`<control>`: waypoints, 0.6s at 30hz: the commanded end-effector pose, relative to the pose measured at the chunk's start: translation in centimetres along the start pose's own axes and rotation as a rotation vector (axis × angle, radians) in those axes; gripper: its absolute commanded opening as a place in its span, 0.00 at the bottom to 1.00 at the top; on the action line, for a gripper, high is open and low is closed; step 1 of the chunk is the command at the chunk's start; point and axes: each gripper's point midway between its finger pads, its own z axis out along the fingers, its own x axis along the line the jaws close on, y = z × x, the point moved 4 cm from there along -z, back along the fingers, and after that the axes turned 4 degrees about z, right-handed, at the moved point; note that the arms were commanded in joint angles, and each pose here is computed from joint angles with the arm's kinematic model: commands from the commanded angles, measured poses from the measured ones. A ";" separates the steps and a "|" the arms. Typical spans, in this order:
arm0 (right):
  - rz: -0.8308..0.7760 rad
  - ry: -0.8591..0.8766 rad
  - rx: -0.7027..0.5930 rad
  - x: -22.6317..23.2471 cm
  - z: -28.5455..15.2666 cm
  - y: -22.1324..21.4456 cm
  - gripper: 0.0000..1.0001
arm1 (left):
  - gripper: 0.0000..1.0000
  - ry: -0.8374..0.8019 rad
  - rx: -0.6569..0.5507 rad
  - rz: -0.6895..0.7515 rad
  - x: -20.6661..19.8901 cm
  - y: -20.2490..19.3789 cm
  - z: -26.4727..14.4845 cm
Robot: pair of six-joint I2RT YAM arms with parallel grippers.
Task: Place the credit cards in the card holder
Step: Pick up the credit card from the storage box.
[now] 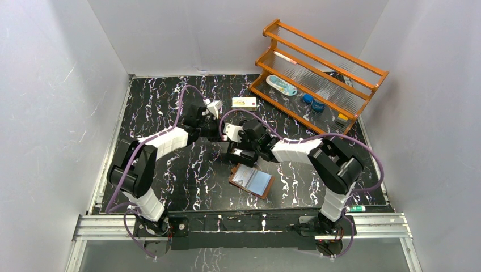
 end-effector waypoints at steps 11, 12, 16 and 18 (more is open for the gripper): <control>0.054 -0.136 -0.117 -5.0 -2.1 3.1 0.55 | 0.00 0.080 0.156 -0.034 2.3 -3.2 0.4; 0.056 -0.138 -0.117 -5.1 -2.2 3.0 0.56 | 0.00 0.081 0.157 -0.034 2.3 -3.3 0.4; 0.062 -0.130 -0.128 -5.5 -2.5 3.0 0.55 | 0.00 0.083 0.160 -0.035 2.3 -3.2 0.3; 0.057 -0.125 -0.127 -5.6 -2.6 3.1 0.50 | 0.00 0.085 0.163 -0.040 2.4 -3.3 0.4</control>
